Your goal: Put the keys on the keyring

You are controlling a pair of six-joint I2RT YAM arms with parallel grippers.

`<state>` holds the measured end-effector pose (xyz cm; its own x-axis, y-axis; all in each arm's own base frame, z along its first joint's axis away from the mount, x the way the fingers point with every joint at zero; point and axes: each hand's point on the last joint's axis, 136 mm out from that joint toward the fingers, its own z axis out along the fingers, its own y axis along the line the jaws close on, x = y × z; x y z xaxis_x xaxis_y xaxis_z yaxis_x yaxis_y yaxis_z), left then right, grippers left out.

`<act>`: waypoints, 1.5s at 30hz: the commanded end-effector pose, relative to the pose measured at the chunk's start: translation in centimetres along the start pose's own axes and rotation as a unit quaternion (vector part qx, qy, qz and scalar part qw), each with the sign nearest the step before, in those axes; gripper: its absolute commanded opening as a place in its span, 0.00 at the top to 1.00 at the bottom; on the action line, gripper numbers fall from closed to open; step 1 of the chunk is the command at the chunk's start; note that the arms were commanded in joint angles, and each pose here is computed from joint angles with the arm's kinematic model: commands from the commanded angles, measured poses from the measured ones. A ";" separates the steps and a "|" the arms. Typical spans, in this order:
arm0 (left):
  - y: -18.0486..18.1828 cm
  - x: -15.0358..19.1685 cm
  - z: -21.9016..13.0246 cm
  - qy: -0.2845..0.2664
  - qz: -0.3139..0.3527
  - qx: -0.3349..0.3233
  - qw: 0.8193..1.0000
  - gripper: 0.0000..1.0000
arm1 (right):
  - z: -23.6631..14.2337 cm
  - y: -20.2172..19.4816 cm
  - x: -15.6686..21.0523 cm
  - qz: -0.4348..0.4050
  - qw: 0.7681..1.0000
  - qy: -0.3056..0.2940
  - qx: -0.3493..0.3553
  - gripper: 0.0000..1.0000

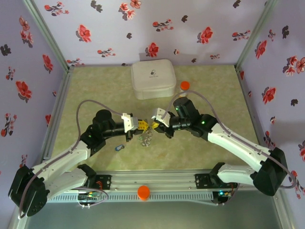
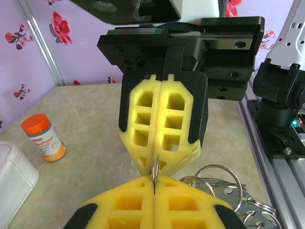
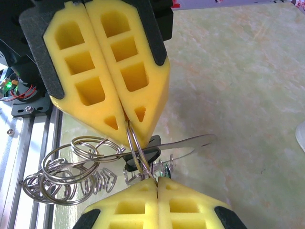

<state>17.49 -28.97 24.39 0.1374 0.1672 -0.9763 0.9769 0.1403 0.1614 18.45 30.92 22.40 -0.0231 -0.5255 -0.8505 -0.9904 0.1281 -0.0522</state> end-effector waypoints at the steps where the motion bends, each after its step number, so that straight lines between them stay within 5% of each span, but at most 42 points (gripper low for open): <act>1: -0.3 -3.4 -0.4 -0.055 0.034 0.013 0.998 1.00 | -0.4 -0.1 0.0 0.003 1.000 0.007 0.002 1.00; 6: -0.3 -2.9 -0.2 -0.052 0.031 0.013 0.998 1.00 | -1.9 0.2 -1.6 -0.005 0.998 -0.058 0.008 0.82; 11: -0.2 -3.0 -0.2 -0.055 0.029 0.014 0.998 1.00 | -1.9 0.7 -2.1 -0.011 0.997 -0.074 -0.008 0.78; 23: -0.3 -3.1 -0.1 -0.056 0.027 0.016 0.998 1.00 | -1.4 0.6 -3.0 -0.010 0.995 -0.094 -0.019 0.80; 31: -0.2 -2.9 0.0 -0.054 0.026 0.017 0.998 0.98 | -1.2 0.8 -3.5 -0.009 0.994 -0.101 -0.034 0.98; 36: 0.3 -1.8 -0.3 -0.027 0.030 -0.009 0.999 0.61 | -1.3 0.3 -2.4 -0.016 0.998 -0.059 -0.017 1.00; 45: 0.0 0.0 -0.5 0.061 0.028 0.010 0.998 0.65 | -1.6 0.0 -0.2 -0.067 0.994 0.085 0.002 1.00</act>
<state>17.59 -28.62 24.77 0.1616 0.2377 -0.9578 0.9713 0.1332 0.1970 18.42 30.49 23.44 0.0336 -0.5931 -0.8044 -0.9918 0.0798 -0.1002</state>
